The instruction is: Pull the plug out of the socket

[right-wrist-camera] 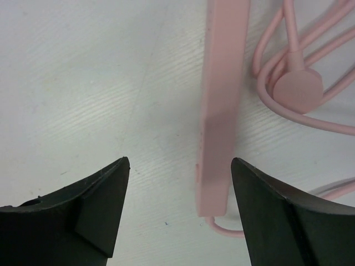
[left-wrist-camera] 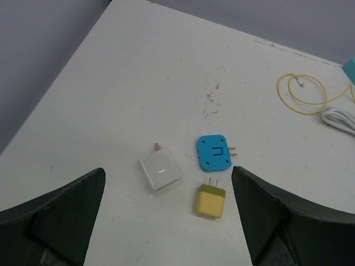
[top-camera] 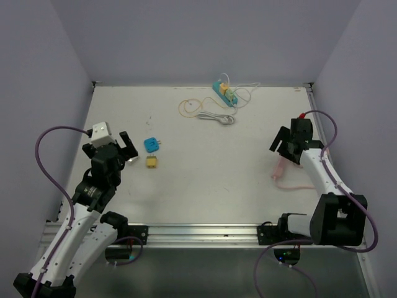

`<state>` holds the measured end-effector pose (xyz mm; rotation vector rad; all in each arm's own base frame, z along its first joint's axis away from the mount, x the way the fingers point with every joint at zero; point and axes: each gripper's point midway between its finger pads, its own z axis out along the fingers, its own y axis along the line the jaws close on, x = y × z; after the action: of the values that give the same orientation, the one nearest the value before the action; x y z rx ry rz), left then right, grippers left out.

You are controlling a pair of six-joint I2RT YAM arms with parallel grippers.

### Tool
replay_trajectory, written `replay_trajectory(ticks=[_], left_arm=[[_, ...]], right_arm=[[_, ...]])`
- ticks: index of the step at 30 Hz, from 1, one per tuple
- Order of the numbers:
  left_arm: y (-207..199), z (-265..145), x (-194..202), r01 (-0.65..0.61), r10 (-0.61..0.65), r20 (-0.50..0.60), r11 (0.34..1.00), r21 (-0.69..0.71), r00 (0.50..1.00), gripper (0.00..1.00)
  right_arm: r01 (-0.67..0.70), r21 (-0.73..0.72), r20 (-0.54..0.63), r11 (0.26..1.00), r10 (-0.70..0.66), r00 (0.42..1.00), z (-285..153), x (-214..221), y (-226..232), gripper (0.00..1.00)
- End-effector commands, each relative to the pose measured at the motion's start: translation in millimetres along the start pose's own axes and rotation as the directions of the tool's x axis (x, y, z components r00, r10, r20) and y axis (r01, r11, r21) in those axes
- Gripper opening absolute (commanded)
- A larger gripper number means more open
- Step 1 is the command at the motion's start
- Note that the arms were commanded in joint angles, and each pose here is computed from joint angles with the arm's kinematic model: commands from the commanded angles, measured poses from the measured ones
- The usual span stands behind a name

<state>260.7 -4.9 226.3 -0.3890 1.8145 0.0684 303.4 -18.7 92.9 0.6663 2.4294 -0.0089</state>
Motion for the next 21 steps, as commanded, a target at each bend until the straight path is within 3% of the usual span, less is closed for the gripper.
replay_trajectory(ticks=[1,6,10,14,21], left_arm=[[-1.0,3.2,-5.0,-0.003,0.003,0.024,1.0,0.004,1.0,1.0],[-1.1,3.4,-5.8,-0.002,0.002,0.026,1.0,0.003,1.0,1.0],[-1.4,3.2,-5.3,-0.002,0.002,0.025,1.0,0.006,1.0,1.0],[-1.1,3.4,-3.2,-0.004,0.004,0.019,1.0,0.005,1.0,1.0],[1.5,0.7,-7.4,0.014,-0.014,0.036,1.0,-0.003,0.999,1.0]], right_arm=[[0.043,-0.147,0.047,0.988,-0.037,0.998,-23.1,-21.8,26.9,0.79],[0.111,-0.351,0.11,0.93,-0.077,0.991,-33.7,-38.3,77.1,0.78],[0.261,-0.424,0.152,0.867,-0.216,0.964,-29.4,-34.9,134.9,0.78],[0.398,-0.52,0.211,0.755,-0.338,0.917,-31.5,-40.9,198.9,0.8],[0.52,-0.51,0.27,0.685,-0.447,0.853,6.2,-56.1,256.3,0.82]])
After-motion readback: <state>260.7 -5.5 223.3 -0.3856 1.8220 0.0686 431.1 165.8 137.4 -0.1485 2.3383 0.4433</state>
